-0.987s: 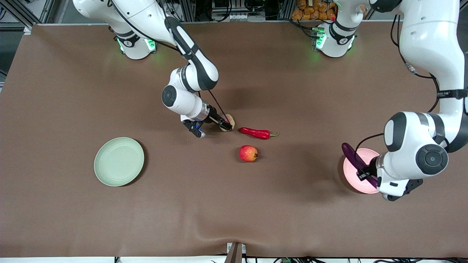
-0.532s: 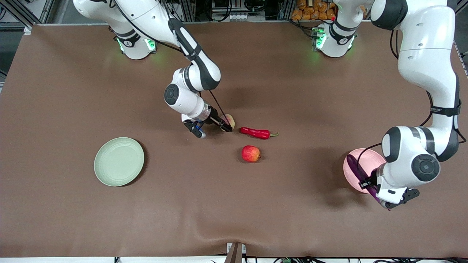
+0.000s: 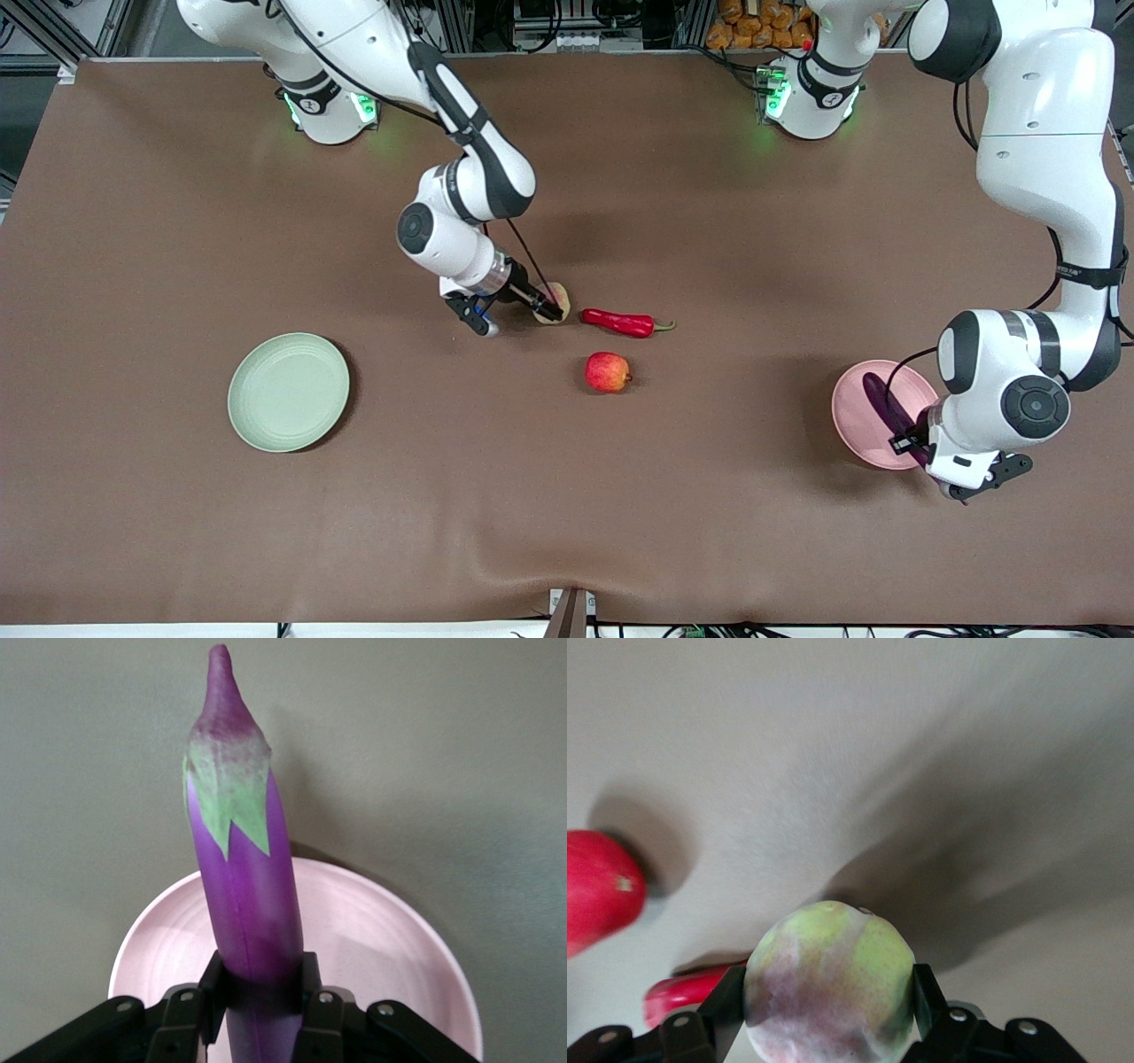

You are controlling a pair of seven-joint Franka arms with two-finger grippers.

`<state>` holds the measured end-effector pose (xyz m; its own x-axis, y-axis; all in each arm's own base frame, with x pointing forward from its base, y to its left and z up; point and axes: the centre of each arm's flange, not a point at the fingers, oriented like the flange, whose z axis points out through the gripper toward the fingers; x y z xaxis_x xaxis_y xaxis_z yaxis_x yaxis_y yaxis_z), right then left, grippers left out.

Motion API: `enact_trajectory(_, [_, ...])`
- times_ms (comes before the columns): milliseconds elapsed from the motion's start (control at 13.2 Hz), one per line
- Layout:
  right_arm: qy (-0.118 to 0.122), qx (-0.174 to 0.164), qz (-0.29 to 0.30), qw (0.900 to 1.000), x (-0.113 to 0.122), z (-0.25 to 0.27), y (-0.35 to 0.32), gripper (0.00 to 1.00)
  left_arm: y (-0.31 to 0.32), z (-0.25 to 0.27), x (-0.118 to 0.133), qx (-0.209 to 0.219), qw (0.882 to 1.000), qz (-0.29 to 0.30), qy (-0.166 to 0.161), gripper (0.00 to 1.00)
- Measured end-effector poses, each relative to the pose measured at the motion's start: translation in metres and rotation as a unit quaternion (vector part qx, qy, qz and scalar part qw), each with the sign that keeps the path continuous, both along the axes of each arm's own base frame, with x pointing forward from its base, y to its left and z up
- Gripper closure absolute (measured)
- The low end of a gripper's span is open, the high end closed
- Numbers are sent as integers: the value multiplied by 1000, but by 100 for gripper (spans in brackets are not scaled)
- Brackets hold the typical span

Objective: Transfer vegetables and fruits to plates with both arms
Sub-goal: 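Lower the eggplant onto the pink plate while the right gripper grasps the peach, then release the eggplant on the pink plate while the right gripper carries the peach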

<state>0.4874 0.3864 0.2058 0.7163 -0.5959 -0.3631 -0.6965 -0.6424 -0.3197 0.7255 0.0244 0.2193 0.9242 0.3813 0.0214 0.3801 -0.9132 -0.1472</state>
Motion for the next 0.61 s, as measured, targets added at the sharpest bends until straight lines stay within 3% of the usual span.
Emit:
enact_trajectory(228, [40, 38, 14, 998, 52, 50, -80, 20, 7, -3, -3, 0, 1000, -4, 4, 59])
enact_trajectory(456, [60, 36, 73, 995, 94, 99, -182, 20, 6, 17, 1, 0, 1000, -5, -13, 26])
enact_trajectory(608, [50, 29, 116, 992, 121, 134, -242, 20, -2, 59, 5, -2, 999, -10, -37, 5])
